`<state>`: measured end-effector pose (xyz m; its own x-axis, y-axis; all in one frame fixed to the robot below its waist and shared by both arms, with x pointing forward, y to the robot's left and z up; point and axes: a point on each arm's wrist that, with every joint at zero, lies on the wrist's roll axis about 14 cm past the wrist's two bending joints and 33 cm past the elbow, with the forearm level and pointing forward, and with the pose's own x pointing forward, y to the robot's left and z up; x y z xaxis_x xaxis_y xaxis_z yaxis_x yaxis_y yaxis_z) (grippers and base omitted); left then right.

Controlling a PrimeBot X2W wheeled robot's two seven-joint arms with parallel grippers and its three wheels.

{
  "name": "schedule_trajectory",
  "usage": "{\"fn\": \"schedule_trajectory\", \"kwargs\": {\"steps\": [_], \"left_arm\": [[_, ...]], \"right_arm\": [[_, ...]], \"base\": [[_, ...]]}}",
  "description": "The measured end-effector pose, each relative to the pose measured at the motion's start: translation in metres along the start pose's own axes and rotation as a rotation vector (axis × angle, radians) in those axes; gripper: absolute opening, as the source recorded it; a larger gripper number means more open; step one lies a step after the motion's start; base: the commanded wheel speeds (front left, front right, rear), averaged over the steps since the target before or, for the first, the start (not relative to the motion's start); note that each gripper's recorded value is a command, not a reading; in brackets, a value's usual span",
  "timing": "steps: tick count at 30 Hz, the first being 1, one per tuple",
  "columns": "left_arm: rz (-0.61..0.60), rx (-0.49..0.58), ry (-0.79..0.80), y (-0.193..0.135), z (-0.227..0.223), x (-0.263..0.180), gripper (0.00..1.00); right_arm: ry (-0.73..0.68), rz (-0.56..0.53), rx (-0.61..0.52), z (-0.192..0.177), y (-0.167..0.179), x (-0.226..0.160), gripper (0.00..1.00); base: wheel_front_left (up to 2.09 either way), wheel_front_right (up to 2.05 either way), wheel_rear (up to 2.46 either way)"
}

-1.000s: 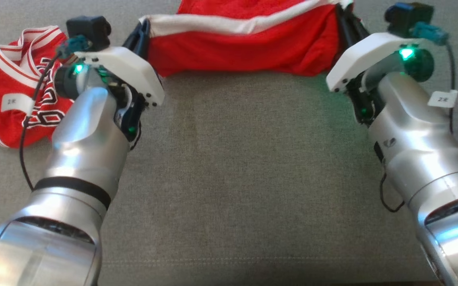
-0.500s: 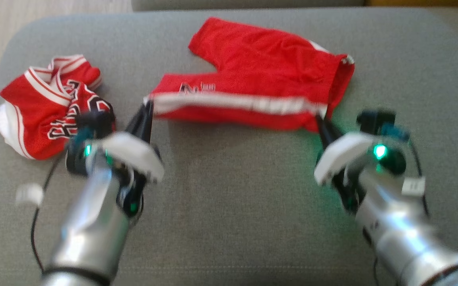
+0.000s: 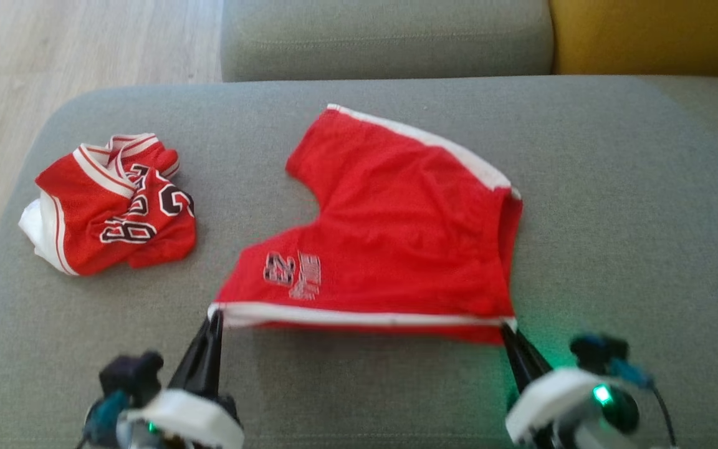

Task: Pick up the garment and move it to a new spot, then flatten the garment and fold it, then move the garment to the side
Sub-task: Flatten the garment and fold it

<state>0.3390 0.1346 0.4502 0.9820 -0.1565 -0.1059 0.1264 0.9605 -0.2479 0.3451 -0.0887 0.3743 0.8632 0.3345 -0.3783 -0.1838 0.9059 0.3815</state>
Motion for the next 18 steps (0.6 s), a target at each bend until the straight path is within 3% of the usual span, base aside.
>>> {"fn": "schedule_trajectory", "kwargs": {"steps": [12,18], "left_arm": [[0.039,-0.011,0.02,-0.001,0.006,-0.041,0.0],[-0.016,0.025,0.017,-0.003,0.019,-0.025,0.0]], "right_arm": [[-0.007,-0.049,0.045,-0.014,0.004,-0.075,0.0],[-0.026,-0.049,0.037,0.016,0.012,-0.084,0.0]], "base": [[0.0,0.0,0.0],[0.0,0.0,0.0]]}}
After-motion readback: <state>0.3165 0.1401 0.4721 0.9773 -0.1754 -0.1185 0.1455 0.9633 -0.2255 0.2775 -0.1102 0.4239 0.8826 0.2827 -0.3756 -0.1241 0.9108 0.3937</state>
